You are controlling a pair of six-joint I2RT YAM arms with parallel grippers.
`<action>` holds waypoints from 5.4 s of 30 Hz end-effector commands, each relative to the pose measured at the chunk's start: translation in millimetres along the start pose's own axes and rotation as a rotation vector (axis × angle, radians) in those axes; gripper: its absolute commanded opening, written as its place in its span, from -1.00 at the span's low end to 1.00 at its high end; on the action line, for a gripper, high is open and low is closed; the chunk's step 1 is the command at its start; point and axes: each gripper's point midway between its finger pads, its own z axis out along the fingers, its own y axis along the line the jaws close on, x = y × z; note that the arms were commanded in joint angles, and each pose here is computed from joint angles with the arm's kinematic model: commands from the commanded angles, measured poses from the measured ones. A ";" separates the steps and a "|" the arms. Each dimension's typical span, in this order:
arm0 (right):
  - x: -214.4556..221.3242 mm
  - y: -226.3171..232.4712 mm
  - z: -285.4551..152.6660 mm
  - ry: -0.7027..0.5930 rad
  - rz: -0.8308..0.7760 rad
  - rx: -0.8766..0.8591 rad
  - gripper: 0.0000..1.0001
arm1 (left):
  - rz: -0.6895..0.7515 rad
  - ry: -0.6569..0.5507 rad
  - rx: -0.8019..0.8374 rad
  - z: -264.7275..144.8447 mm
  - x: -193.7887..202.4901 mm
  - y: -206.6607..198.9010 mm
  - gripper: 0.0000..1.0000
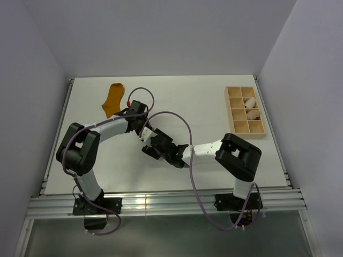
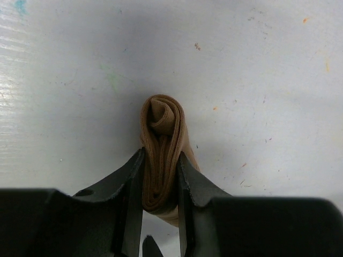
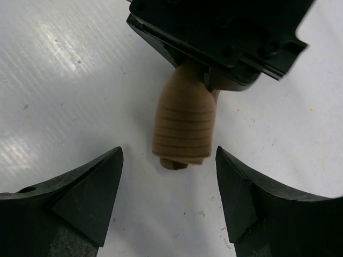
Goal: Roll the socks
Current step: Pick up the sock at the center of the board, then place the sock in the storage box.
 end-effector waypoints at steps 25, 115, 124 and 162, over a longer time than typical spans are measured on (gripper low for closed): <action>28.5 8.1 41.4 0.143 -0.119 0.144 -0.34 | 0.047 0.127 -0.067 3.1 22.6 9.5 -0.99; 178.7 -433.1 -107.7 0.388 1.064 0.874 -1.00 | -0.058 -0.780 -0.315 -244.3 -112.9 154.7 0.99; 182.3 -430.8 -80.3 0.377 1.109 0.801 -1.00 | -0.053 -0.766 -0.307 -240.8 -111.5 153.2 0.99; 270.1 -399.5 -66.4 0.592 1.408 0.766 -1.00 | -0.037 -0.728 -0.280 -230.9 -108.6 149.1 0.99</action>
